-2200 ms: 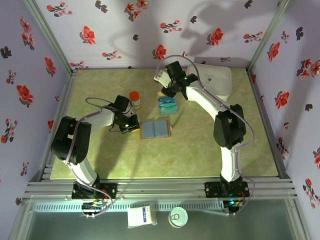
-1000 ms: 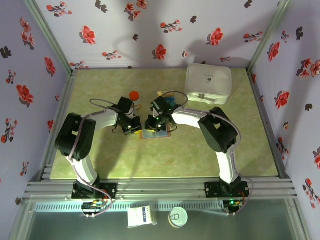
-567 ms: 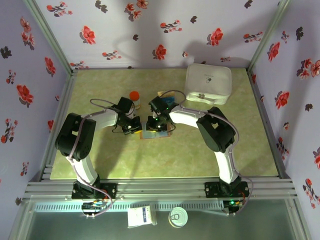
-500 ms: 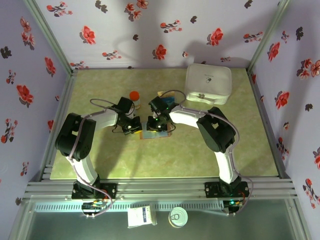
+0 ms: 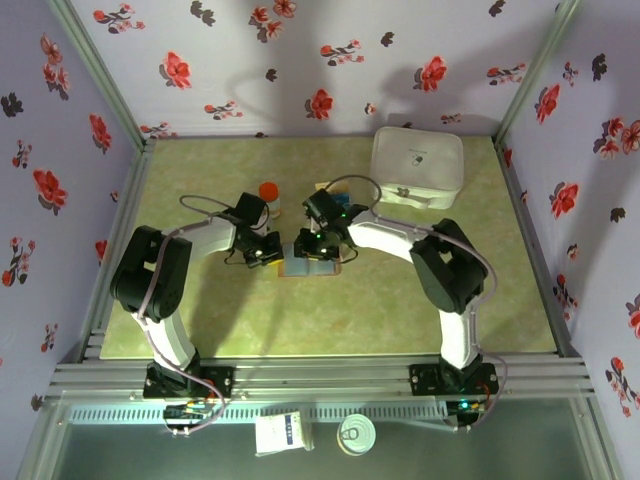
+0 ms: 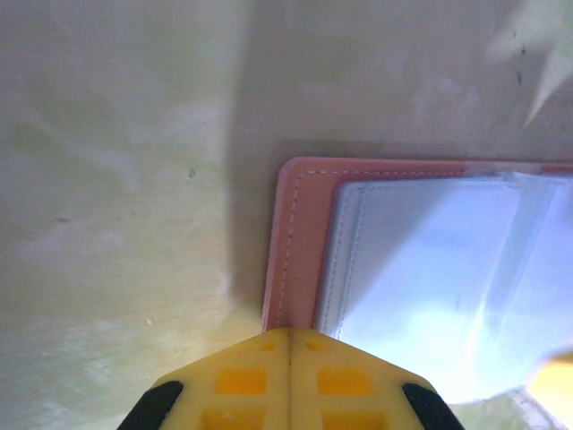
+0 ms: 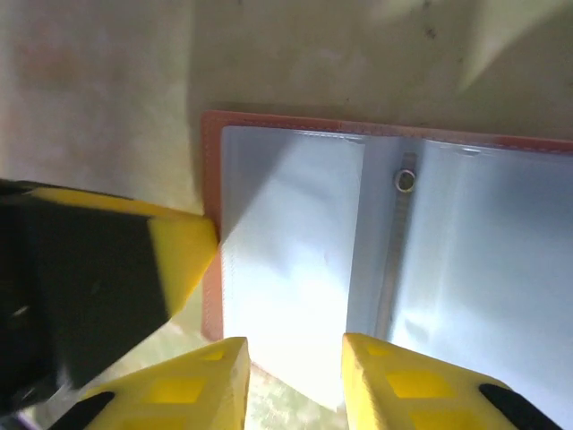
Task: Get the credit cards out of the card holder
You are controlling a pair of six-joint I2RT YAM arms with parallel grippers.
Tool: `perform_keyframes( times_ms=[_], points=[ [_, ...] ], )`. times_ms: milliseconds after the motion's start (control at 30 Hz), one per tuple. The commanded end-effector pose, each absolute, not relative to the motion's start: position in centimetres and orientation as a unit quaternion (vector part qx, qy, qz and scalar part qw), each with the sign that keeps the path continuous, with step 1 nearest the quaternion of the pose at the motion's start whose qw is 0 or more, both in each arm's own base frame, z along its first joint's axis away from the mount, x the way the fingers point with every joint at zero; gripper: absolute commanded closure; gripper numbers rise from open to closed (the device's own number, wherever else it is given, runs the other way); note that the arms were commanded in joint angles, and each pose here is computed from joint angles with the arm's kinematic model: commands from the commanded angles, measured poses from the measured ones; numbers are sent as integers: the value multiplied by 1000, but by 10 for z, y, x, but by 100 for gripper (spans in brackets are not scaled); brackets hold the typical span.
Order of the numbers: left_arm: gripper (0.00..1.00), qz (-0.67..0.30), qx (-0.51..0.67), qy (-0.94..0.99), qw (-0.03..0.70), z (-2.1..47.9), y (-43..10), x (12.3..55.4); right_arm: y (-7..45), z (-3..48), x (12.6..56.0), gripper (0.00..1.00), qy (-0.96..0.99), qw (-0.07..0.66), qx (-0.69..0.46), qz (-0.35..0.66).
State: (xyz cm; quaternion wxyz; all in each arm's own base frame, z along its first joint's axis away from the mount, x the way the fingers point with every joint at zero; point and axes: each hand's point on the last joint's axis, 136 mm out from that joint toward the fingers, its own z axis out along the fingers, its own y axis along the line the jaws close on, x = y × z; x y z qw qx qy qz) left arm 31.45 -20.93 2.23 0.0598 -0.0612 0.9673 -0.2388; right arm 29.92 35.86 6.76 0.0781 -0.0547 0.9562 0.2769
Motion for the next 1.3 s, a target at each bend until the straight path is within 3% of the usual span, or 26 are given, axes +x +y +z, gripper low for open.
perform_keyframes(
  times_ms=[0, 167, 267, 367, 400, 433, 667, 933, 1067, 1267],
  points=[
    [97, -223, -49, 967, 111, 51, -200, 332, 335, 104, 312, 63, 948, 138, -67, 278],
    [86, -189, -50, 964, 180, 88, -176, 345, 279, 127, 321, 51, 949, 192, -54, 242],
    [69, -152, -58, 962, 220, 105, -150, 348, 233, 133, 329, 27, 953, 227, -34, 196],
    [39, -90, -74, 961, 249, 115, -115, 346, 180, 131, 339, 1, 958, 257, -6, 128],
    [24, -64, -82, 960, 259, 117, -100, 344, 160, 132, 343, 1, 958, 268, 3, 103],
    [1, -41, -90, 958, 267, 120, -86, 342, 140, 131, 348, 1, 957, 279, 13, 75],
    [0, 119, -140, 920, 347, 138, 3, 339, 31, 117, 374, 1, 925, 365, 62, -85],
    [0, 196, -79, 867, 450, 135, 28, 362, -23, 97, 387, 1, 873, 469, 83, -109],
    [0, 176, -90, 844, 498, 128, 40, 370, -17, 103, 393, 1, 846, 523, 69, -81],
    [0, 44, -130, 826, 546, 113, 53, 377, -7, 93, 393, 1, 821, 568, 51, -24]
  ],
)
